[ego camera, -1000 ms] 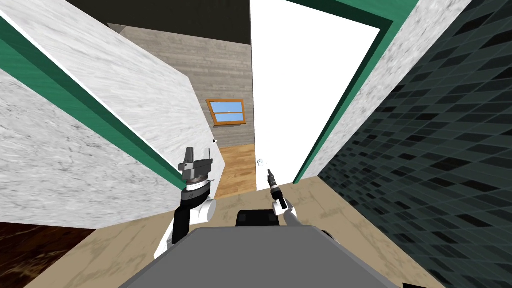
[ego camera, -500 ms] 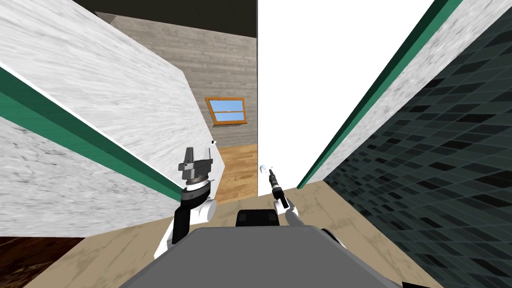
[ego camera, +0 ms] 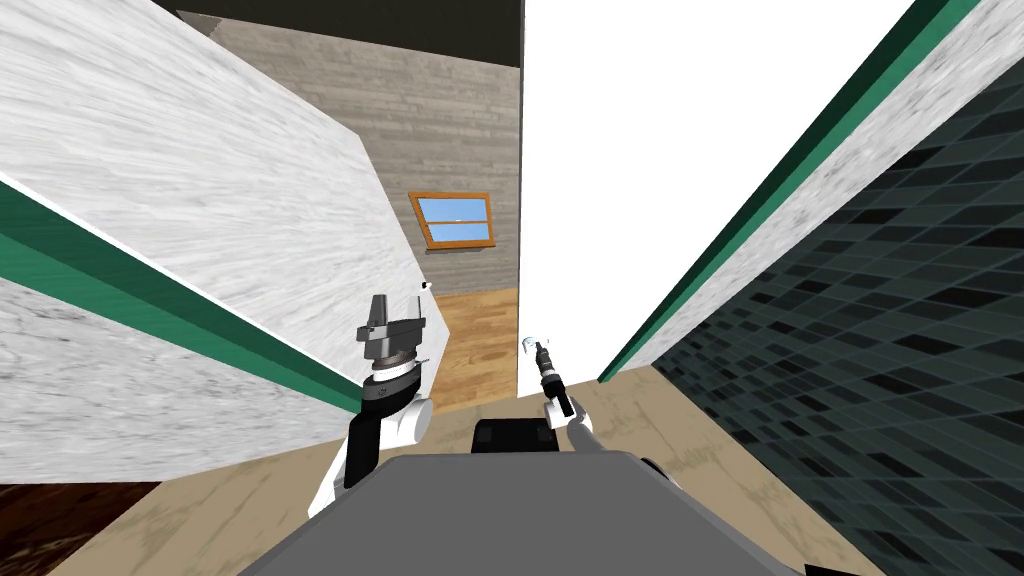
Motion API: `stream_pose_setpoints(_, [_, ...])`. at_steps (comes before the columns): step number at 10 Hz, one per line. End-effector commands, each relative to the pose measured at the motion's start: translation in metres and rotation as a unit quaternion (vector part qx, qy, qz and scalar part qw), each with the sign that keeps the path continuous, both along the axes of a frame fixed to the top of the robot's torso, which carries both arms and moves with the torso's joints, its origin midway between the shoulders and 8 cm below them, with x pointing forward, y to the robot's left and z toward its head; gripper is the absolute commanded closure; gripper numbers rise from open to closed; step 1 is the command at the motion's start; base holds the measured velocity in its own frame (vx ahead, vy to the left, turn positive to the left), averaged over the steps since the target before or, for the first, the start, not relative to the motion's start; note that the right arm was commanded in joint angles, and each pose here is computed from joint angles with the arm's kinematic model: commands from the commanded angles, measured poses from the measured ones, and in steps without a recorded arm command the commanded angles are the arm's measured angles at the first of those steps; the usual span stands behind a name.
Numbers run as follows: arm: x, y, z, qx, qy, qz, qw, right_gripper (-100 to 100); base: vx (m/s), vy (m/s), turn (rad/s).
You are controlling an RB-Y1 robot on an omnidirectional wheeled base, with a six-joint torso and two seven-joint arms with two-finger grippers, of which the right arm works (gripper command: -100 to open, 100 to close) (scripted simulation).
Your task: Push the door open
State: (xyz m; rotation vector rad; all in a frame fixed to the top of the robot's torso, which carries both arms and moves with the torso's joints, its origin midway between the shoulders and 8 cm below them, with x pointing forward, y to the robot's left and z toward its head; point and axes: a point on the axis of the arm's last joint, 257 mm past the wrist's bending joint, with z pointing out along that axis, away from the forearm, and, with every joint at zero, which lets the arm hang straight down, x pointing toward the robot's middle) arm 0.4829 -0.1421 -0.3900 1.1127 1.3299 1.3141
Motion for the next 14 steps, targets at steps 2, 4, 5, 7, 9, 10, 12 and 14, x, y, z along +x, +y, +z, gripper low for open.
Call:
stream_pose_setpoints(2, [-0.002, 0.0, -0.003, -0.001, 0.003, 0.0, 1.0, 100, -0.005, -0.003, 0.007])
stream_pose_setpoints(4, [-0.002, 0.0, -0.003, -0.001, 0.003, 0.0, 1.0, 100, 0.0, 0.0, 0.0])
stream_pose_setpoints(5, [0.002, -0.011, 0.0, -0.004, 0.0, -0.008, 1.0, 100, 0.117, 0.03, -0.025])
stream_pose_setpoints(7, [0.003, -0.02, -0.001, -0.007, 0.0, -0.015, 0.9999, 100, 0.149, 0.051, -0.025])
stream_pose_setpoints(9, [0.004, -0.032, -0.001, -0.011, 0.0, -0.025, 0.9996, 100, 0.151, 0.07, -0.021])
stream_pose_setpoints(10, [0.004, -0.041, -0.001, -0.013, -0.001, -0.032, 0.9994, 100, 0.191, 0.12, -0.063])
stream_pose_setpoints(12, [0.005, -0.054, -0.001, -0.015, -0.001, -0.045, 0.9989, 100, 0.149, 0.071, -0.038])
stream_pose_setpoints(14, [0.006, -0.068, 0.0, -0.017, -0.001, -0.058, 0.9982, 100, 0.172, 0.084, -0.068])
